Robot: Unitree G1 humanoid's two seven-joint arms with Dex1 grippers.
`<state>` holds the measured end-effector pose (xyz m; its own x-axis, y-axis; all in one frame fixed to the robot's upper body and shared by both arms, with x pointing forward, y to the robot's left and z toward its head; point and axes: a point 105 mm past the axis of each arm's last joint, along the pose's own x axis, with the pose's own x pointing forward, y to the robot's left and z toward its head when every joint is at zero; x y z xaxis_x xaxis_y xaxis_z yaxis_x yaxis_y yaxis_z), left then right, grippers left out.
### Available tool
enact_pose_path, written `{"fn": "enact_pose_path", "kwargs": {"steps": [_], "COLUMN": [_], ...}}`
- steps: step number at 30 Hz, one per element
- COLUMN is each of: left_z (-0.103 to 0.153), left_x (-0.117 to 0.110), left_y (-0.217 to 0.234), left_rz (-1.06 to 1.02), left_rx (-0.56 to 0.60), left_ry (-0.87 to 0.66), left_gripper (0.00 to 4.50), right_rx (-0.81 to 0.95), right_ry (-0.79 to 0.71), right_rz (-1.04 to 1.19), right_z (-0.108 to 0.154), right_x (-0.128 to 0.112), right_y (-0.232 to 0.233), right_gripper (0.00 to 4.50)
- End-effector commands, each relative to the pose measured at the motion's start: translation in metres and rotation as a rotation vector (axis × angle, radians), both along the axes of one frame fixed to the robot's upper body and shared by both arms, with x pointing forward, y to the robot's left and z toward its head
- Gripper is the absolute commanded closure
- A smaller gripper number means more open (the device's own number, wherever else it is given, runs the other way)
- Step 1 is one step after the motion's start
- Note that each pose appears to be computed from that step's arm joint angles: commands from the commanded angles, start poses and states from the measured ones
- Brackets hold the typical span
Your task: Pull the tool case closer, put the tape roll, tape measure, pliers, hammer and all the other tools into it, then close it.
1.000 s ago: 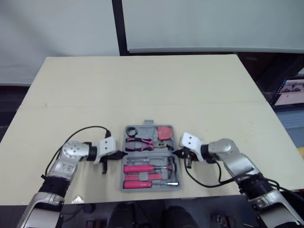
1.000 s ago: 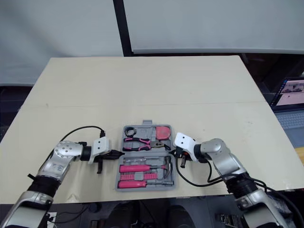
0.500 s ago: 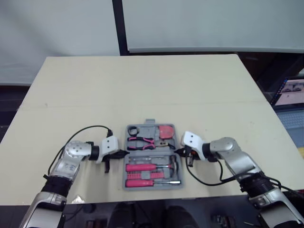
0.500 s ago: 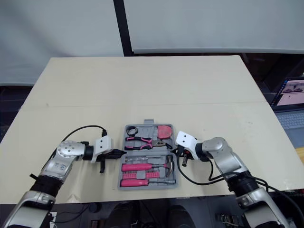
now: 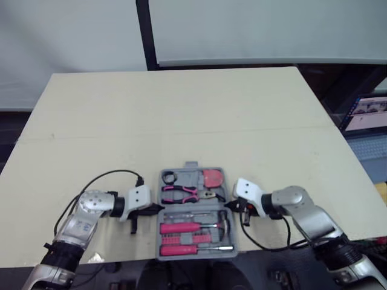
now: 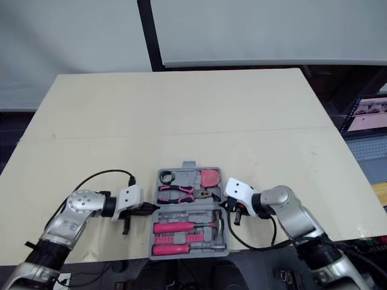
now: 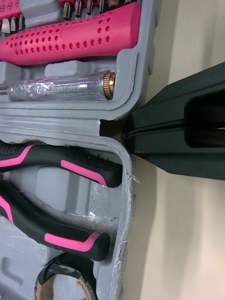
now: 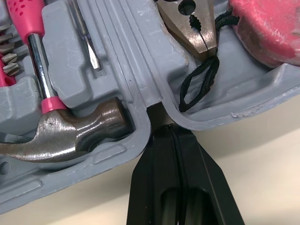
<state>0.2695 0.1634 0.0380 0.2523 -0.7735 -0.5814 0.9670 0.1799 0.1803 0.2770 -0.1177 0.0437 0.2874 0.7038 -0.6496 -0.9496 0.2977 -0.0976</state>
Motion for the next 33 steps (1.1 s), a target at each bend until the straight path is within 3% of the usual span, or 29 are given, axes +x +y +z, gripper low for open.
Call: {"fn": "enact_pose_path", "kwargs": {"steps": [1, 9, 22, 33], "left_z": [0.012, 0.012, 0.018, 0.009], "left_x": [-0.008, -0.012, 0.007, -0.006], "left_y": [-0.018, -0.017, -0.016, -0.017], "left_rz": [-0.070, -0.050, 0.011, -0.009], "left_rx": [-0.058, -0.054, -0.058, -0.047], "left_ry": [-0.026, -0.021, -0.063, -0.033], "left_gripper": [4.46, 4.46, 4.46, 4.46], "right_rx": [0.075, 0.073, 0.073, 0.062], "right_ry": [-0.006, -0.006, -0.030, -0.035], "right_rz": [0.100, 0.082, 0.063, 0.050], "right_z": [0.013, 0.013, 0.019, 0.018], "right_x": [-0.015, -0.016, -0.004, -0.001], "right_y": [0.022, 0.021, 0.021, 0.018], "right_gripper": [4.50, 4.50, 4.50, 4.50]}}
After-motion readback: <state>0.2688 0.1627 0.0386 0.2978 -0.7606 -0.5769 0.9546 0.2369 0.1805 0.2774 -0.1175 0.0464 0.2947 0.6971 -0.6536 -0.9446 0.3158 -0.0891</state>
